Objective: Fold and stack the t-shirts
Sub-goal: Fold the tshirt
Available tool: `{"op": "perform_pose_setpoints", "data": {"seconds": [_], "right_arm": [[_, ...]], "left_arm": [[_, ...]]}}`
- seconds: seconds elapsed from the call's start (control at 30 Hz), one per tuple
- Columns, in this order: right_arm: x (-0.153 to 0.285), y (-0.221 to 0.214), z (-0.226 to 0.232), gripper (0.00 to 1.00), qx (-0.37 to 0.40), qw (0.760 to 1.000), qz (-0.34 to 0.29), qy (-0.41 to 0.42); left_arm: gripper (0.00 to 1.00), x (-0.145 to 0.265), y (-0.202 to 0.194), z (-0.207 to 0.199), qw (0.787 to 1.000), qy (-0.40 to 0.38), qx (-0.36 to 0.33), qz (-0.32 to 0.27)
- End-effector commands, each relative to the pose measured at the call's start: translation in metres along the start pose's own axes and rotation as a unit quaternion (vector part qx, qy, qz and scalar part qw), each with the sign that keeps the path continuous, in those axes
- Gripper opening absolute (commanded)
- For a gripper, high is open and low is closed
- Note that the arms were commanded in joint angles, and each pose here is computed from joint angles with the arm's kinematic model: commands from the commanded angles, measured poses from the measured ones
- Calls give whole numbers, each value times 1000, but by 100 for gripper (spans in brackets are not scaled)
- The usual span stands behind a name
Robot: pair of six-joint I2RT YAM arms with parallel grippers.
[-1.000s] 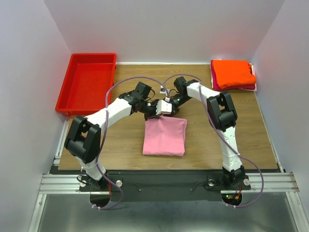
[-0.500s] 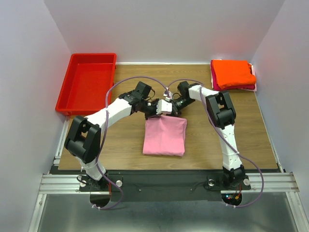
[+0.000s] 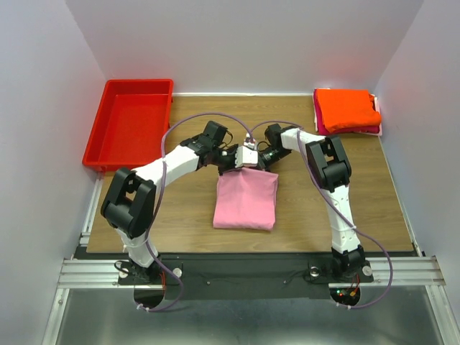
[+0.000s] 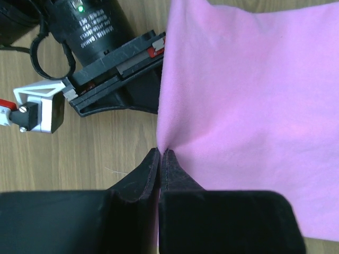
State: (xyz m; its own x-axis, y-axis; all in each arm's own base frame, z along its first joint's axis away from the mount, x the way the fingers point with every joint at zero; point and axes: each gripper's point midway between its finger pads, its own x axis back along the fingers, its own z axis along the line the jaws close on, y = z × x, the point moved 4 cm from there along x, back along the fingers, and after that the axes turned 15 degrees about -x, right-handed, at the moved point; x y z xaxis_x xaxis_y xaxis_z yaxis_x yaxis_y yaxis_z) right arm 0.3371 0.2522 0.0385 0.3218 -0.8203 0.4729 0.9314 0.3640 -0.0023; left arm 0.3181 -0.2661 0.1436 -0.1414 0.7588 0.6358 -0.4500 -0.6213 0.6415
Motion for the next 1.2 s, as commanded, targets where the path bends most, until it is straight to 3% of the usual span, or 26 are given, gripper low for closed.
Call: {"op": "perform_pose_setpoints", "data": {"seconds": [0.0,0.27,0.5,0.67,0.73,0.83,0.97,1.0,1.07,1.17], "right_arm": [[3,3,-4,19,34,998,-1,-50],[9,15,-5,20,42,995,-15,-86],[42,60,4,24,67,979,-85,-173],[68,87,25,35,105,967,-135,-191],[76,90,25,35,107,963,-145,-203],[103,92,27,38,104,958,-171,-205],[148,79,38,49,104,955,-206,-188],[163,73,36,60,103,953,-216,-188],[182,56,52,66,116,950,-227,-178],[178,24,63,66,111,958,-217,-153]], "left_arm": [[0,-7,-11,11,1000,22,-3,5],[0,-21,-25,8,1000,14,7,10],[0,-21,-28,1,1000,8,5,14],[2,-27,-35,0,1000,5,15,25],[6,-28,-38,1,999,7,25,32],[21,-24,-44,11,998,21,46,40],[37,-1,-46,37,994,55,87,40],[41,7,-44,46,992,66,100,37],[43,35,-38,62,984,100,146,18],[47,70,-21,69,975,123,186,-20]]}}
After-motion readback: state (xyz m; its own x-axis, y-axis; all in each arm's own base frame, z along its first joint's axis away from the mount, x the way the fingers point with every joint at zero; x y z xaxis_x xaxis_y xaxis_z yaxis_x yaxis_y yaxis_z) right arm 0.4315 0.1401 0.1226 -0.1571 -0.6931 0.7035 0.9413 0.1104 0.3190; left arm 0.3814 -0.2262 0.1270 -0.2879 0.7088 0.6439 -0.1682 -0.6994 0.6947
